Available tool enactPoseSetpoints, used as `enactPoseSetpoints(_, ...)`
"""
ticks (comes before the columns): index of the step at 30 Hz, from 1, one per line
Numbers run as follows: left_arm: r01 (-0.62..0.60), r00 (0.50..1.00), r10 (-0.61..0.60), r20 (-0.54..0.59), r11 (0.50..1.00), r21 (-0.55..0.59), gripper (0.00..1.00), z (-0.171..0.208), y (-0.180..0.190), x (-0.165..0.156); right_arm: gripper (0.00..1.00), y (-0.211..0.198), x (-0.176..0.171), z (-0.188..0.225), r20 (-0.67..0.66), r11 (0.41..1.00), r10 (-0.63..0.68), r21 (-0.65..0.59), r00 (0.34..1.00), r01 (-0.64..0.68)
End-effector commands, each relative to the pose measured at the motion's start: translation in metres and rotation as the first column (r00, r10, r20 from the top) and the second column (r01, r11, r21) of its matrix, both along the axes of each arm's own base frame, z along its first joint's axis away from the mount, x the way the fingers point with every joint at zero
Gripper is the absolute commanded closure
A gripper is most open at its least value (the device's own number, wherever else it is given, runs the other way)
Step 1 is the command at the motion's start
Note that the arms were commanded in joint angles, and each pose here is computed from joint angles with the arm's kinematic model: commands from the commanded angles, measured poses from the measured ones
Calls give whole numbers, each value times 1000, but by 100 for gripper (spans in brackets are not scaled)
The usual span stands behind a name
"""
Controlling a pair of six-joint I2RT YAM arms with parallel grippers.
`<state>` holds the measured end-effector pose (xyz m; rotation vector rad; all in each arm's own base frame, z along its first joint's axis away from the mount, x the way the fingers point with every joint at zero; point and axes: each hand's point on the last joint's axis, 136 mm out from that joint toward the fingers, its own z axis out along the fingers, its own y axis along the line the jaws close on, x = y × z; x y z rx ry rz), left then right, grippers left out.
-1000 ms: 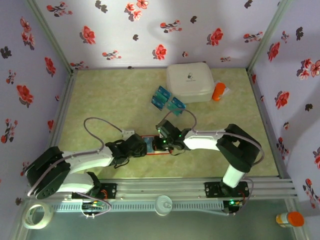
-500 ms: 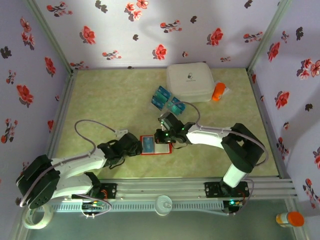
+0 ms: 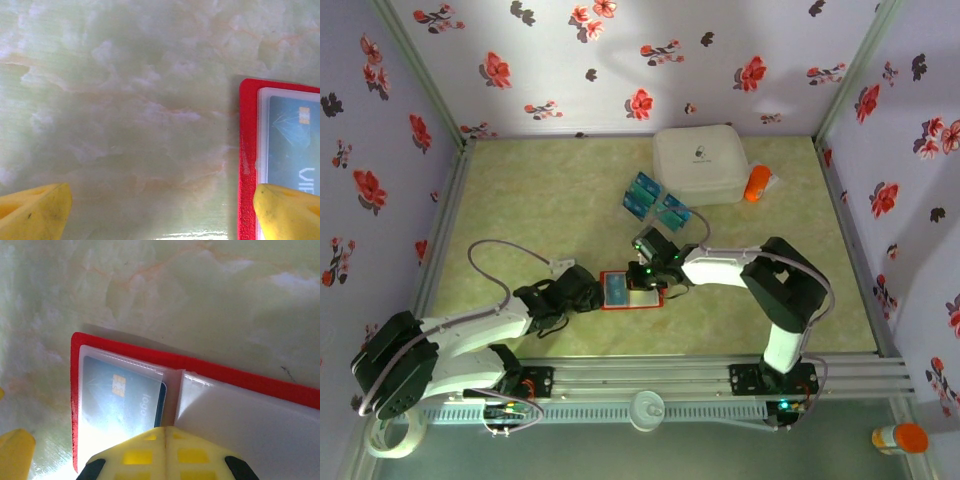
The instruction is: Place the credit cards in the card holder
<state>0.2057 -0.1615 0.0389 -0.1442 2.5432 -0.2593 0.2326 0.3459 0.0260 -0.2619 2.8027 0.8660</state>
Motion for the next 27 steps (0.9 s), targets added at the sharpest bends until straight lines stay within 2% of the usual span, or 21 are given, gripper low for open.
enactPoseSetpoints(1,-7,1000,7,-8,1000,14,6,-1,6,-2,96,10,3,-1,6,1000,27,17,1000,-27)
enactPoseSetpoints(7,-4,1000,4,-6,1000,18,5,0,6,-1,96,13,2,1,0,999,39,25,999,-39)
enactPoseSetpoints(14,7,1000,-7,1,1000,15,4,7,1,2,96,10,6,25,40,998,40,47,998,-42)
enactPoseSetpoints(27,16,1000,-15,24,999,-48,3,30,-26,19,91,-31,13,57,124,1000,25,13,992,-27)
